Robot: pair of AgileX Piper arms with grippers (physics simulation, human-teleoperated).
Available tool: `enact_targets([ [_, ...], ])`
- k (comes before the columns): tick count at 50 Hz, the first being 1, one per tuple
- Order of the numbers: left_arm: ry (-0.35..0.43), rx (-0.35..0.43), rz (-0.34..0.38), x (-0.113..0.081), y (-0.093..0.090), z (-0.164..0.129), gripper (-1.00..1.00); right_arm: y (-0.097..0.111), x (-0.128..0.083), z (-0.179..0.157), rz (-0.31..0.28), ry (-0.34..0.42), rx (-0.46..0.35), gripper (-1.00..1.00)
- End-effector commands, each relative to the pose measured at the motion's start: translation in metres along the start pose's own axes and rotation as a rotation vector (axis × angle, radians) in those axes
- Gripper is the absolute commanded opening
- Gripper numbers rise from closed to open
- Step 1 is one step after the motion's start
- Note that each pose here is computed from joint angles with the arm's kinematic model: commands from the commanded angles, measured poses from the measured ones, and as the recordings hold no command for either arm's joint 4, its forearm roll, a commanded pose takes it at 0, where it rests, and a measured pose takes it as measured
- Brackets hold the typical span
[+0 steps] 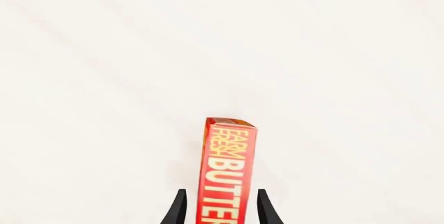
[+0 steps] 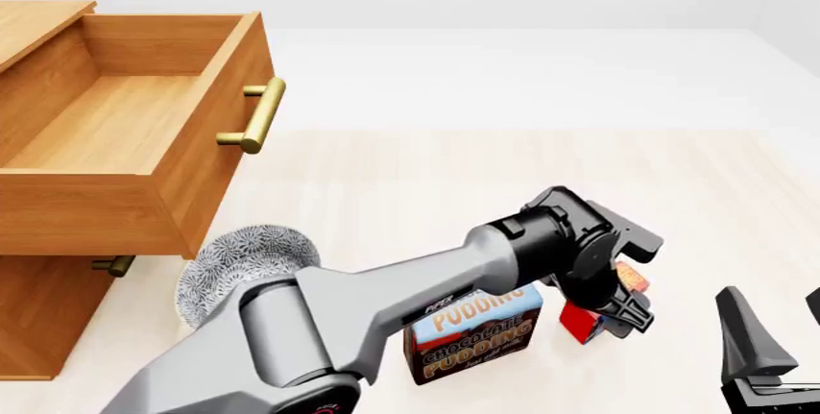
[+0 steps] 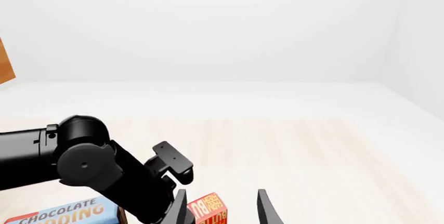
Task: Put the butter at the back in the top drawer of the cabinet and close it.
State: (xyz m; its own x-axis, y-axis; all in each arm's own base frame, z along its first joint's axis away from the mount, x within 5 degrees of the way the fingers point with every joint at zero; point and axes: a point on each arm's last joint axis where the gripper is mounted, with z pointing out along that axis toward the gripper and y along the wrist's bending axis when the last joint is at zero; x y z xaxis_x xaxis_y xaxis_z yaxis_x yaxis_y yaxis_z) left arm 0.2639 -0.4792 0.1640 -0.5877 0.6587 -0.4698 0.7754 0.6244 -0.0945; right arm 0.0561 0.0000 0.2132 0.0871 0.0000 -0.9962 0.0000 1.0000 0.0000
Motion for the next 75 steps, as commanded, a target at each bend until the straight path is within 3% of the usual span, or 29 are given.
enact_targets([
  [1, 0.005, -0.003, -0.005, 0.0, 0.003, 0.005, 1.0, 0.0, 0.0, 0.0, 0.0, 0.0, 0.0, 1.0],
  [15, 0.032, -0.01, -0.009, 0.003, 0.005, 0.02, 1.0, 0.0, 0.0, 0.0, 0.0, 0.0, 0.0, 1.0],
  [16, 0.035, -0.012, -0.007, 0.003, 0.006, 0.021, -1.0, 0.0, 0.0, 0.0, 0.0, 0.0, 0.0, 1.0],
  [24, 0.043, -0.011, 0.0, 0.005, 0.003, 0.024, -1.0, 0.0, 0.0, 0.0, 0.0, 0.0, 0.0, 1.0],
  [31, 0.03, 0.003, 0.016, 0.007, -0.01, 0.02, -1.0, 0.0, 0.0, 0.0, 0.0, 0.0, 0.0, 1.0],
  [33, -0.058, 0.047, 0.002, 0.005, -0.035, -0.006, -1.0, 0.0, 0.0, 0.0, 0.0, 0.0, 0.0, 1.0],
  [35, -0.078, 0.06, -0.005, 0.002, -0.042, -0.021, -1.0, 0.0, 0.0, 0.0, 0.0, 0.0, 0.0, 1.0],
  [42, -0.116, 0.066, 0.001, -0.008, -0.041, -0.037, -1.0, 0.0, 0.0, 0.0, 0.0, 0.0, 0.0, 1.0],
  [44, -0.113, 0.053, 0.022, -0.012, -0.032, -0.035, -1.0, 0.0, 0.0, 0.0, 0.0, 0.0, 0.0, 1.0],
  [48, -0.113, 0.052, 0.024, -0.012, -0.031, -0.034, -1.0, 0.0, 0.0, 0.0, 0.0, 0.0, 0.0, 1.0],
  [58, -0.163, 0.055, 0.035, -0.023, -0.026, -0.064, -1.0, 0.0, 0.0, 0.0, 0.0, 0.0, 0.0, 1.0],
  [75, -0.183, 0.039, 0.053, -0.029, -0.012, -0.096, -1.0, 0.0, 0.0, 0.0, 0.0, 0.0, 0.0, 1.0],
])
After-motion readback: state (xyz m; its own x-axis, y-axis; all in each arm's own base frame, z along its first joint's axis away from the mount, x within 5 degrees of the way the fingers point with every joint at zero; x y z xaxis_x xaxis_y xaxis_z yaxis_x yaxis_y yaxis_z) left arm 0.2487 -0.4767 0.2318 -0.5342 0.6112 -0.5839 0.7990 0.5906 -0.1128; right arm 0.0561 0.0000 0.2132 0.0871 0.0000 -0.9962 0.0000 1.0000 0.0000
